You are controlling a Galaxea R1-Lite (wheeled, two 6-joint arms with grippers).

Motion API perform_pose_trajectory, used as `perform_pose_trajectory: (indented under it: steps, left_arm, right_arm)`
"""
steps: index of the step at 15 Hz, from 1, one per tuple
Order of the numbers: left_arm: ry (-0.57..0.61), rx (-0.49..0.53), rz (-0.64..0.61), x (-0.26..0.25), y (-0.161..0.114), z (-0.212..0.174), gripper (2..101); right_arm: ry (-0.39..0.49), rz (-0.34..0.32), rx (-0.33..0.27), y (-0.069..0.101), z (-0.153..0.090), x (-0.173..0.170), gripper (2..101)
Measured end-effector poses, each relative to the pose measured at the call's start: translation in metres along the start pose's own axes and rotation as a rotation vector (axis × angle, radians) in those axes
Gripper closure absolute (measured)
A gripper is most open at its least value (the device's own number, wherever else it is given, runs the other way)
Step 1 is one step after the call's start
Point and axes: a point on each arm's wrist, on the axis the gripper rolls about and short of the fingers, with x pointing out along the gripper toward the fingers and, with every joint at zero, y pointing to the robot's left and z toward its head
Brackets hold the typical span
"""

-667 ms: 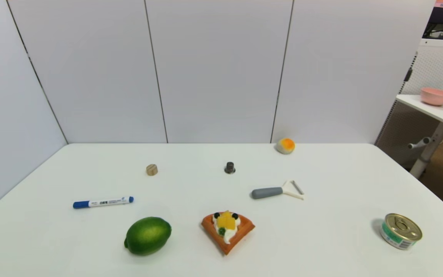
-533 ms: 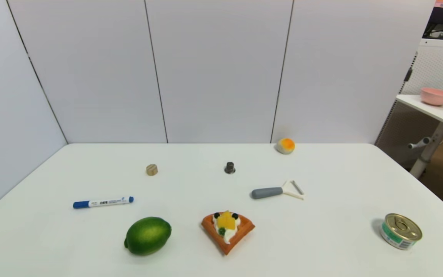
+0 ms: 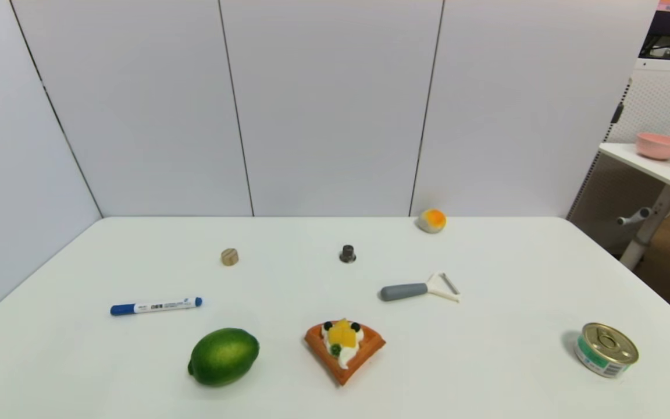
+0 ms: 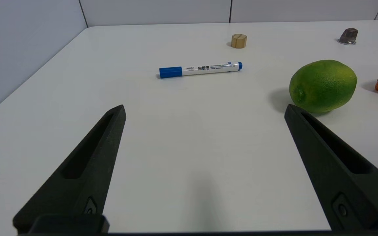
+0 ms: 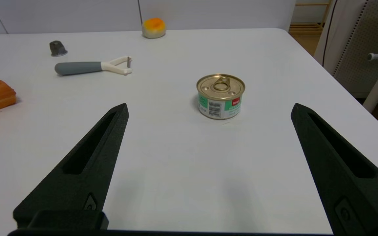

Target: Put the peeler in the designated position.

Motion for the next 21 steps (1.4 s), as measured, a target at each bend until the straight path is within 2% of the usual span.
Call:
perform_pose_trajectory:
  steps: [6, 9, 13, 16, 18, 21]
  left_arm:
    - [0.015, -0.022, 0.015, 0.001, 0.001, 0.004, 5.3]
    - [0.038, 0.046, -0.016, 0.003, 0.002, 0.043, 5.3]
    - [0.199, 0.185, -0.095, 0.036, 0.003, 0.101, 5.3]
    - [0.315, 0.291, -0.237, 0.091, 0.001, 0.138, 5.3]
    - [0.373, 0.361, -0.374, 0.142, -0.004, 0.155, 5.3]
    - [0.387, 0.433, -0.593, 0.225, -0.031, 0.174, 5.3]
  right_arm:
    - [0.000, 0.000, 0.000, 0.000, 0.000, 0.000, 4.3]
    - [0.000, 0.000, 0.000, 0.000, 0.000, 0.000, 4.3]
    - [0.000, -0.001, 0.000, 0.000, 0.000, 0.000, 4.3]
    - [0.000, 0.000, 0.000, 0.000, 0.000, 0.000, 4.3]
    - [0.000, 0.000, 0.001, 0.000, 0.000, 0.000, 4.3]
    - [0.000, 0.000, 0.001, 0.000, 0.000, 0.000, 4.3]
